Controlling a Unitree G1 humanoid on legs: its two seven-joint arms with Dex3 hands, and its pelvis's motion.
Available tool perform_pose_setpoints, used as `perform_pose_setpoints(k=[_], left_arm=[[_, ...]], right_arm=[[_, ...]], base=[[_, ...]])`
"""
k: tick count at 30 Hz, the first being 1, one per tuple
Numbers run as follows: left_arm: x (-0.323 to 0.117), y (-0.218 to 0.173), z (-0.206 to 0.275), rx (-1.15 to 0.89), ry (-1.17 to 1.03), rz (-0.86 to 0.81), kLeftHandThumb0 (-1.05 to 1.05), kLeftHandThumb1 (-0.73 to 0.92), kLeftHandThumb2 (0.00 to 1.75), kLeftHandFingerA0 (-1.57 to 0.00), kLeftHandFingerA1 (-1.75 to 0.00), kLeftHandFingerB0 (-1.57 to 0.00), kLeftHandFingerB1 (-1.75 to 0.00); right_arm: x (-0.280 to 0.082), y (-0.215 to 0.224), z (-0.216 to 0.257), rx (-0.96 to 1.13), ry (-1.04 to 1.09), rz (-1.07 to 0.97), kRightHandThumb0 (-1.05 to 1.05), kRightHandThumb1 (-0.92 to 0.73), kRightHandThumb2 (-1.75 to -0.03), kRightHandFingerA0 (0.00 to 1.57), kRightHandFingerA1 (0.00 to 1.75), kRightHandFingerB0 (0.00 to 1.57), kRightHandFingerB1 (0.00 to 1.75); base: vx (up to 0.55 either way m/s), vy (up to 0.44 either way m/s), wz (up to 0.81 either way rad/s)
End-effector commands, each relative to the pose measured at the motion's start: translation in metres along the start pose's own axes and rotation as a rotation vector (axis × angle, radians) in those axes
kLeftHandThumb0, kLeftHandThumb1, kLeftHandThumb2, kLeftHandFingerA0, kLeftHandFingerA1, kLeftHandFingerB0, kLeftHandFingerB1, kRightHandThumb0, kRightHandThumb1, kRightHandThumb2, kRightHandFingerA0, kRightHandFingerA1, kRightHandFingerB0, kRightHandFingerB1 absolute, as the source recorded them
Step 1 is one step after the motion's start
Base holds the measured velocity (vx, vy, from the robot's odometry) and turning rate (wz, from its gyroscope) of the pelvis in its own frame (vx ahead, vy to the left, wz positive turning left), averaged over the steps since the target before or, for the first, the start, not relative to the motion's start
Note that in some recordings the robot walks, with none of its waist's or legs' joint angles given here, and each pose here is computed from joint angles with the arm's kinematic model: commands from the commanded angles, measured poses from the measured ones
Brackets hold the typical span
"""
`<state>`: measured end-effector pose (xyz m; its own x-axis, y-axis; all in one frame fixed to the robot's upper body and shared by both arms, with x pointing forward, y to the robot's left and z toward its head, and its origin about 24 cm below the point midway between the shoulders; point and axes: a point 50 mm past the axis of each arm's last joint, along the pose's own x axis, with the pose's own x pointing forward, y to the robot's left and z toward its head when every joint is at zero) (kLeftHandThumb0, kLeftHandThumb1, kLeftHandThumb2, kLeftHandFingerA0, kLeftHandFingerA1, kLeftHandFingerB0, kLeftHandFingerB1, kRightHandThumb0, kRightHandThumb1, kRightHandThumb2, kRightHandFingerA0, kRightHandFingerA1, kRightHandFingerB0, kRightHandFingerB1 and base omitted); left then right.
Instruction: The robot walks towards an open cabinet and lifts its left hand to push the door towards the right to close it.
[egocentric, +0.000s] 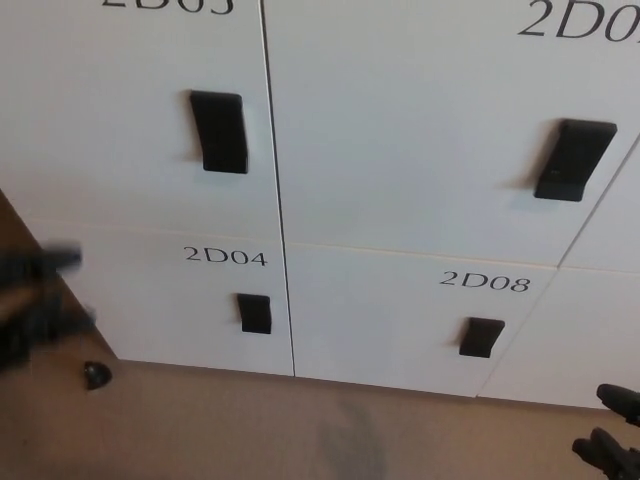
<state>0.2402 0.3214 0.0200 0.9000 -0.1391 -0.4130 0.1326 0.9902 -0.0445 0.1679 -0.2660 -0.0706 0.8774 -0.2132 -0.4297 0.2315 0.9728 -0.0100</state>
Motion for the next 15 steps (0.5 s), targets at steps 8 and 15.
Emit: perform_pose_setpoints(k=[8, 15], left_arm=[[-0.033, -0.016, -0.092, -0.022, 0.163, 0.261, -0.53, 0.58, 0.92, -0.36, -0.54, -0.26, -0.47], [-0.041, -0.003, -0.115, 0.082, 0.261, 0.319, -0.5, 0.55, 0.91, -0.38, -0.55, -0.26, -0.48]], right_arm=[[0.001, -0.026, 0.0, -0.145, 0.074, -0.047, -0.36, -0.58, -0.57, 0.71, 0.48, 0.61, 0.44], [-0.004, -0.029, -0.007, -0.123, 0.086, -0.042, -0.39, -0.63, -0.58, 0.58, 0.44, 0.51, 0.4]], base=[[-0.03, -0.008, 0.02], [-0.05, -0.016, 0.01]])
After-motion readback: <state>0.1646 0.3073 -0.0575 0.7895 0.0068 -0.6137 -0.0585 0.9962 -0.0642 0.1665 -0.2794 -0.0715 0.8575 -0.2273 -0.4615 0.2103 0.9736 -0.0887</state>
